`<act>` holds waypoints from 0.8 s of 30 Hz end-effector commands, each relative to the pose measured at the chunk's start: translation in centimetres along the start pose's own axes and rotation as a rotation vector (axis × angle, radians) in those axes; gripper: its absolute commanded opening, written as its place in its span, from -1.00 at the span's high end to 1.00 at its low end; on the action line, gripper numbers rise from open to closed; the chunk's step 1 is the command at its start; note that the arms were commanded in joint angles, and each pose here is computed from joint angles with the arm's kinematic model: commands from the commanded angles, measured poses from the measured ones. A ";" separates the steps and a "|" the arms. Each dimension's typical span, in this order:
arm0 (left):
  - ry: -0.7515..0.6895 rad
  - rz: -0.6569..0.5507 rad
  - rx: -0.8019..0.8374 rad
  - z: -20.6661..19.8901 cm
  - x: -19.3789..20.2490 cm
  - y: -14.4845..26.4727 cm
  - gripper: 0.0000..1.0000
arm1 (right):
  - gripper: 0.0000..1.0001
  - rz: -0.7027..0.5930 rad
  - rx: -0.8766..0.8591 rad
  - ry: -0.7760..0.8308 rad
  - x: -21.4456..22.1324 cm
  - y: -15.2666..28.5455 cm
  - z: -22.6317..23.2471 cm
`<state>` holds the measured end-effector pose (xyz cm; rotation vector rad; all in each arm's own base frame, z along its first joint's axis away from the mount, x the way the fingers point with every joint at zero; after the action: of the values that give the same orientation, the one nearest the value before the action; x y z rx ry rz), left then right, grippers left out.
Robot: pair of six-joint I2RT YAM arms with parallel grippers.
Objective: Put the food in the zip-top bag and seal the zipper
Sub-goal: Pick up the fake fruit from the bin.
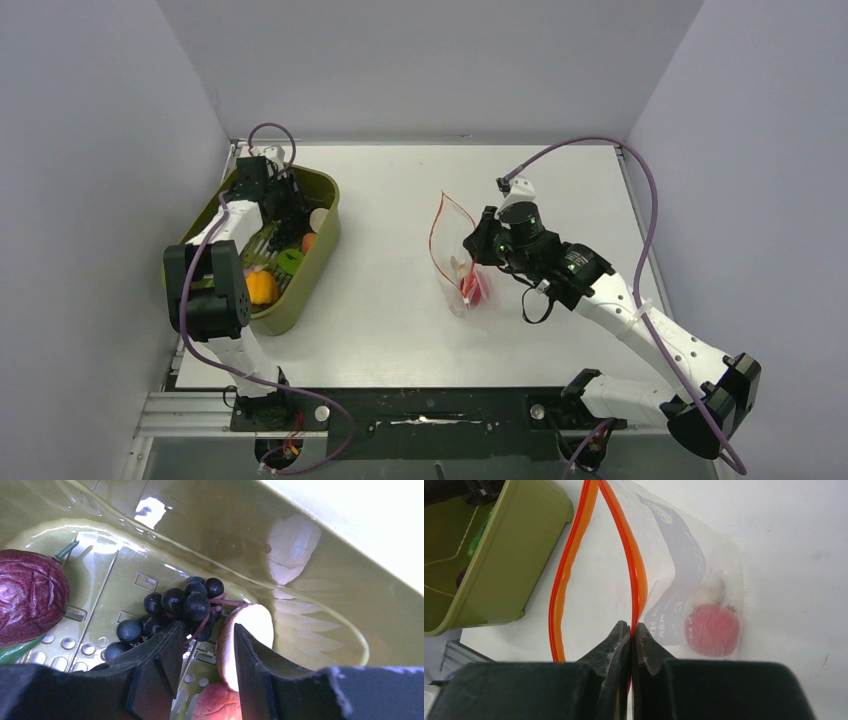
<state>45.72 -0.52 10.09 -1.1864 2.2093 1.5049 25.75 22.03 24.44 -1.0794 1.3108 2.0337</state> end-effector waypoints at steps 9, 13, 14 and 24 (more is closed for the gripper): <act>-0.049 0.011 -0.001 -0.5 -0.4 -0.7 0.39 | 1.00 -0.081 -0.040 -0.017 -3.2 0.6 1.2; -0.055 0.018 -0.004 -0.6 -0.4 -0.7 0.60 | 1.00 -0.080 -0.041 -0.018 -3.2 0.5 1.3; -0.055 0.020 -0.005 -0.6 -0.3 -0.7 0.71 | 1.00 -0.079 -0.042 -0.017 -3.1 0.5 1.3; -0.068 -0.031 -0.042 -1.4 -1.5 0.9 1.00 | 1.00 -0.075 -0.047 -0.023 -3.0 0.4 1.5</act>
<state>45.16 -1.03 8.54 -1.1058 2.2138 1.5924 25.94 22.45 24.52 -1.0731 1.3068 2.0452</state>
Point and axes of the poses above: each gripper's point midway between its finger pads, its own y axis back along the fingers, its own z axis along the line the jaws close on, x = y × z, the point moved 1 cm from there along y, back along the fingers, and after that the axes turned 13 degrees about y, right-handed, at the moved point
